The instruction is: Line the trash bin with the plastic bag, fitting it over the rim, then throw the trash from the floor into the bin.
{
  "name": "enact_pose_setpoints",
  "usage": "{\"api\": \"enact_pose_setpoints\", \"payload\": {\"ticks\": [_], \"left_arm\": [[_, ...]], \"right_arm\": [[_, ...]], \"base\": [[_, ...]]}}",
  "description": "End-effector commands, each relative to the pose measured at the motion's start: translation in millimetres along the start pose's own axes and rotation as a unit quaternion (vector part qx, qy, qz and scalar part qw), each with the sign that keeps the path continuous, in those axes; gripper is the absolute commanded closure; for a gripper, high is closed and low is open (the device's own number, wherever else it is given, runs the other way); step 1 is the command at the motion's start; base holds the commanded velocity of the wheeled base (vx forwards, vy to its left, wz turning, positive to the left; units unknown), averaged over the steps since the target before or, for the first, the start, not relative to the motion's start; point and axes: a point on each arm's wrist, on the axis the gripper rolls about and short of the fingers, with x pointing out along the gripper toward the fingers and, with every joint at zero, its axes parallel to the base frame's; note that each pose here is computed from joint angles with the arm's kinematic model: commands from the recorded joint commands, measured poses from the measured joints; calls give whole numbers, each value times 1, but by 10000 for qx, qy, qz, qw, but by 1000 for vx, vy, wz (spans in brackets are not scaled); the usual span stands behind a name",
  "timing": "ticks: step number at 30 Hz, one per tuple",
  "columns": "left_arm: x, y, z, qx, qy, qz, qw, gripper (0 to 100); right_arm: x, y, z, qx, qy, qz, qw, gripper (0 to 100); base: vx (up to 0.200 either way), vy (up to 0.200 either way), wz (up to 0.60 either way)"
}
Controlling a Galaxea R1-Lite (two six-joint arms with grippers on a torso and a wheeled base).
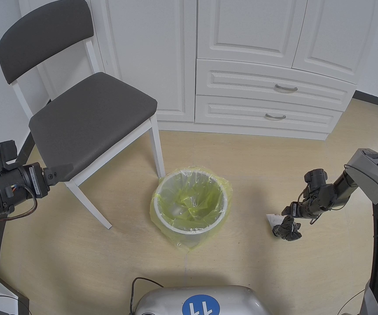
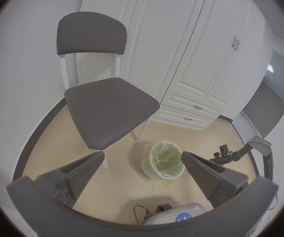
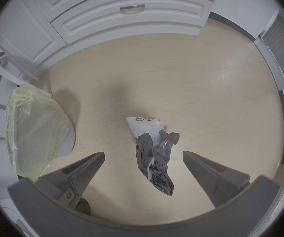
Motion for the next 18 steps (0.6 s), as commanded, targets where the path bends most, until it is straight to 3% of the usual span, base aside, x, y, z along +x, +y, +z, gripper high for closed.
{"api": "enact_pose_setpoints", "payload": {"ticks": [1,4,5,7,11,18], "left_arm": [[6,4,-2,7,98,90,9999,0],[8,4,-3,9,142,100,9998,0],[12,5,-5,4,211,108,9997,0],[14,5,-6,5,263,119,9996,0],[20,7,-8,-7,368,142,9992,0],[29,7,-11,20,331,105,9994,0]], "right_arm": [[32,3,23,-12,388,-44,9992,0],[39,6,36,-13,558,-51,9984,0],[62,7,45,-37,758,-152,9970,0],[78,1,28,-48,1157,-226,9930,0],[80,-6,27,-508,1221,-103,9912,0],[80,-7,22,-551,1427,-111,9882,0]], "base": [[0,0,0],[0,0,0],[0,0,0],[0,0,0],[0,0,0],[0,0,0]]}}
